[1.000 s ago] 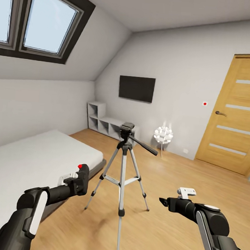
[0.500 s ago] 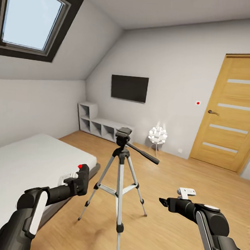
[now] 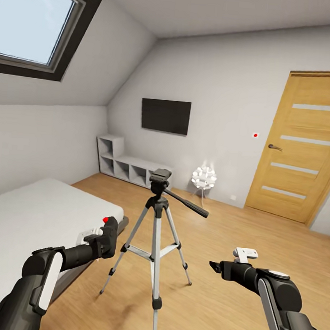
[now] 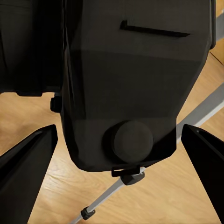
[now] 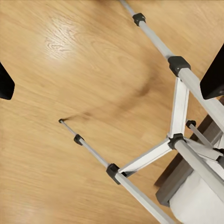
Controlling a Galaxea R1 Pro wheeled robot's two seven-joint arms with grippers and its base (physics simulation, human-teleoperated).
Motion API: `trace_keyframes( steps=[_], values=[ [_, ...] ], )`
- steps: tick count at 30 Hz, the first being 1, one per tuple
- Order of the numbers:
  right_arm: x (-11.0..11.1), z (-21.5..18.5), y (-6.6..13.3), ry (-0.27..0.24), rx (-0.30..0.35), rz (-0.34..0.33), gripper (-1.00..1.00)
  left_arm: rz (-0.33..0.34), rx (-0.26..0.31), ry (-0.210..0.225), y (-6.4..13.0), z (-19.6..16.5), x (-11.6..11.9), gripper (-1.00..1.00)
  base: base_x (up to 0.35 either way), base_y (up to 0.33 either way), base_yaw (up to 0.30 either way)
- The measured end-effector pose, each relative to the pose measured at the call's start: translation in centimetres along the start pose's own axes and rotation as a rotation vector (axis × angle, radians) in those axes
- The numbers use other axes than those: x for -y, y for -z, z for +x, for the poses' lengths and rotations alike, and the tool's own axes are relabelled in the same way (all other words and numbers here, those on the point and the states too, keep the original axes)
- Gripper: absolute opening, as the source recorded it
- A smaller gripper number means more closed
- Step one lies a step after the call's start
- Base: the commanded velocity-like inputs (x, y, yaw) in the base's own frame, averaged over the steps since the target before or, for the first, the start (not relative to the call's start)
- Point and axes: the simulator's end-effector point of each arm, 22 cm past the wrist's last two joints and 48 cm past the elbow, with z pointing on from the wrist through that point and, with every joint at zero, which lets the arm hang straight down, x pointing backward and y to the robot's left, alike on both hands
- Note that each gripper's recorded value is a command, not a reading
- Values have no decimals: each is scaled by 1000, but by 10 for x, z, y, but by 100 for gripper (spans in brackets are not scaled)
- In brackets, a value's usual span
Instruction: Attach the digital camera to the camera tripod in the bedroom.
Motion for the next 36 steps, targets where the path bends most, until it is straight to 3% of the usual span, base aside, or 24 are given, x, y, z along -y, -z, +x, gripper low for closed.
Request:
trace_keyframes(
  steps=[5, 13, 17, 25, 36],
  values=[
    [2, 12, 0, -3, -34, 6, 100, -1, 0, 0, 0, 0, -1, -100, 2, 3, -5],
    [-1, 107, 0, -29, -200, 3, 100, -6, -2, 0, 1, 2, -4, -100, 0, 0, -1],
    [-2, 126, 1, -34, -233, 0, 100, -11, -5, 1, 2, 5, -6, -100, 0, 0, 0],
    [0, 140, 2, -44, -258, -2, 100, -34, -11, 25, 5, 12, -22, -100, 0, 52, -40],
    [-2, 136, 3, -43, -249, -6, 100, -34, -8, 28, 6, 12, -23, -100, 0, 136, -201]
  ],
)
